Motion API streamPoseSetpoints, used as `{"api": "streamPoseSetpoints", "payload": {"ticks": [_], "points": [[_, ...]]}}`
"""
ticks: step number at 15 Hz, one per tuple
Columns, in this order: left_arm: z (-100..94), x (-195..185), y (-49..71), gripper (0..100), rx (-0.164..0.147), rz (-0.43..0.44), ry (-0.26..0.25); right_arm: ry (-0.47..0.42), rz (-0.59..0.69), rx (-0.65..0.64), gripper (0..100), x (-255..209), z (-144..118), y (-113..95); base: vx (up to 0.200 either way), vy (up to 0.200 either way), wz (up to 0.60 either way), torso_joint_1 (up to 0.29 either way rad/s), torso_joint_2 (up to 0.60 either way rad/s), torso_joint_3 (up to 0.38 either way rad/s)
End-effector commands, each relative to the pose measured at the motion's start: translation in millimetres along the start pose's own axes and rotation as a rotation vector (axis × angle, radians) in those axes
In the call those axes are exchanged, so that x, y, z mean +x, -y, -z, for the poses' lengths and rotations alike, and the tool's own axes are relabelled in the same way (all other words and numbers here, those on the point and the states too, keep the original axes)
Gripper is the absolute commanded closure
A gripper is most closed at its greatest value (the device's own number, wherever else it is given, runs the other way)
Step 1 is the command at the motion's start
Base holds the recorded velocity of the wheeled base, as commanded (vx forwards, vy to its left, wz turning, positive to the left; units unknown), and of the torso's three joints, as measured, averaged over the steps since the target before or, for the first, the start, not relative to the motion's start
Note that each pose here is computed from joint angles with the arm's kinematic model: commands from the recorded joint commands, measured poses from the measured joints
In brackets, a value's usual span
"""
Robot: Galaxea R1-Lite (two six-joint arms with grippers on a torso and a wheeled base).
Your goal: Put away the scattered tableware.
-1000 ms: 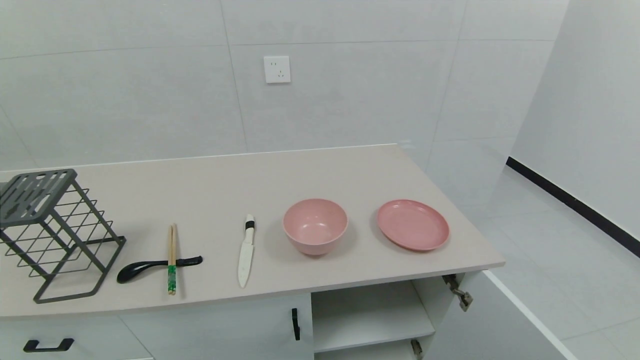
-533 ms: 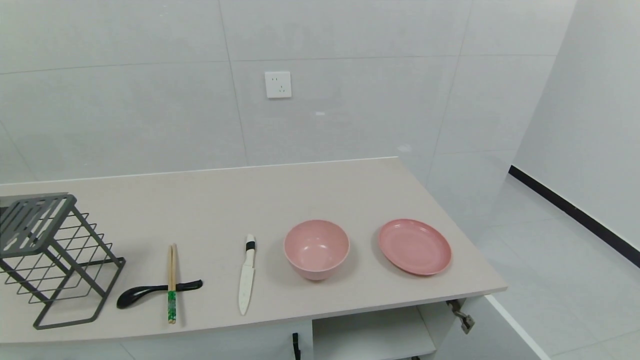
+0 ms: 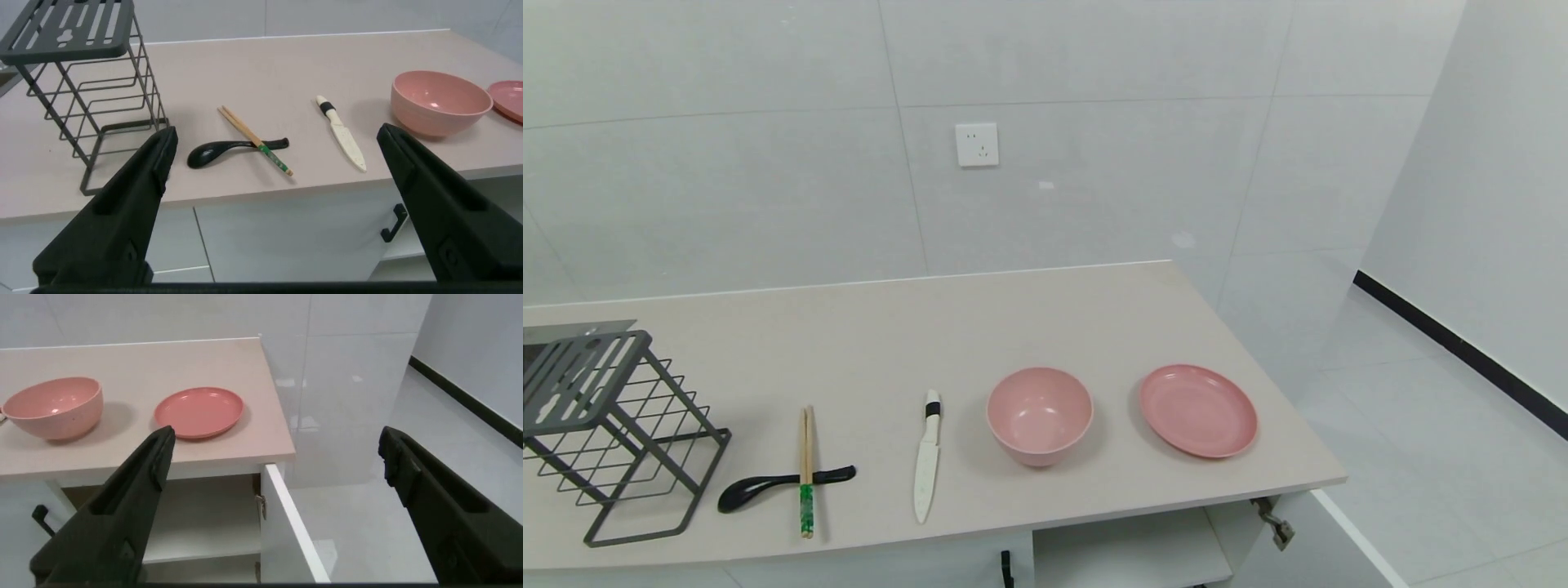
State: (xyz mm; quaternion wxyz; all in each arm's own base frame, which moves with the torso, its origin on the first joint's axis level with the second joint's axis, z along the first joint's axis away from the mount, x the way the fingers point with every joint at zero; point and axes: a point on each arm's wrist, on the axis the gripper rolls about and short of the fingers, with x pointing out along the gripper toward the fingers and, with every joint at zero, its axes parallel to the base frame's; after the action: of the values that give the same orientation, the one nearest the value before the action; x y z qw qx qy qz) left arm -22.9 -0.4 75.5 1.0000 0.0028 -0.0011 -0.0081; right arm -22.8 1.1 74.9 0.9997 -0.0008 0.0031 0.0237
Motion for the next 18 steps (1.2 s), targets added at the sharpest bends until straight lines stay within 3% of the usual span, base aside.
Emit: {"api": "streamPoseSetpoints", "payload": {"ticks": [1, 4, 5, 6, 7, 8, 9, 11, 12, 13, 16, 18], "points": [[-0.1, 0, 0.0, 0, 0.004, 0.002, -0.001, 0.0, 0.0, -0.001, 0, 0, 0, 0, 0.0, 0.0, 0.0, 0.0, 0.0, 0.0], [-0.1, 0, 0.1, 0, 0.004, 0.004, -0.001, 0.002, 0.001, -0.003, 0, 0, 0, 0, 0.0, 0.0, 0.0, 0.0, 0.0, 0.0], [-0.1, 0, 0.1, 0, 0.004, 0.004, -0.001, 0.097, 0.008, -0.018, 0, -3, -15, 0, 0.0, 0.0, 0.0, 0.0, 0.0, 0.0], [-0.1, 0, 0.1, 0, 0.004, 0.004, -0.001, 0.28, 0.022, -0.048, 0, -16, -53, -1, 0.0, 0.0, 0.0, 0.0, 0.0, 0.0], [-0.1, 0, 0.0, 0, -0.001, 0.002, -0.001, 0.246, 0.007, -0.128, 0, -17, -78, -3, 0.0, 0.0, 0.0, 0.0, 0.0, 0.0], [0.1, 0, 0.0, 0, -0.001, 0.002, -0.002, 0.199, -0.035, -0.146, 0, -11, -76, -5, 0.0, 0.0, 0.0, 0.0, 0.0, 0.0], [0.1, 0, 0.0, 0, -0.001, 0.002, -0.002, 0.077, -0.163, -0.132, 0, 3, -58, -6, 0.0, 0.0, 0.0, 0.0, 0.0, 0.0], [-0.1, 0, -0.1, 0, -0.006, -0.002, -0.001, -0.03, -0.229, -0.103, 0, 16, -54, -6, 0.0, 0.0, 0.0, 0.0, 0.0, 0.0], [-0.1, 0, -0.1, 0, -0.006, -0.002, -0.001, -0.03, -0.229, -0.103, 0, 16, -54, -6, 0.0, 0.0, 0.0, 0.0, 0.0, 0.0], [-0.1, 0, 0.0, 0, -0.004, 0.001, -0.001, -0.193, -0.33, -0.062, 0, 44, -65, -5, 0.0, 0.0, 0.0, 0.0, 0.0, 0.0], [-0.1, 0, 0.0, 0, -0.004, -0.001, -0.001, -0.345, -0.379, -0.034, 0, 84, -80, -5, 0.0, 0.0, 0.0, 0.0, 0.0, 0.0], [-0.1, 0, 0.0, 0, -0.004, -0.001, -0.001, -0.45, -0.404, -0.017, 0, 112, -75, -6, 0.0, 0.0, 0.0, 0.0, 0.0, 0.0]]}}
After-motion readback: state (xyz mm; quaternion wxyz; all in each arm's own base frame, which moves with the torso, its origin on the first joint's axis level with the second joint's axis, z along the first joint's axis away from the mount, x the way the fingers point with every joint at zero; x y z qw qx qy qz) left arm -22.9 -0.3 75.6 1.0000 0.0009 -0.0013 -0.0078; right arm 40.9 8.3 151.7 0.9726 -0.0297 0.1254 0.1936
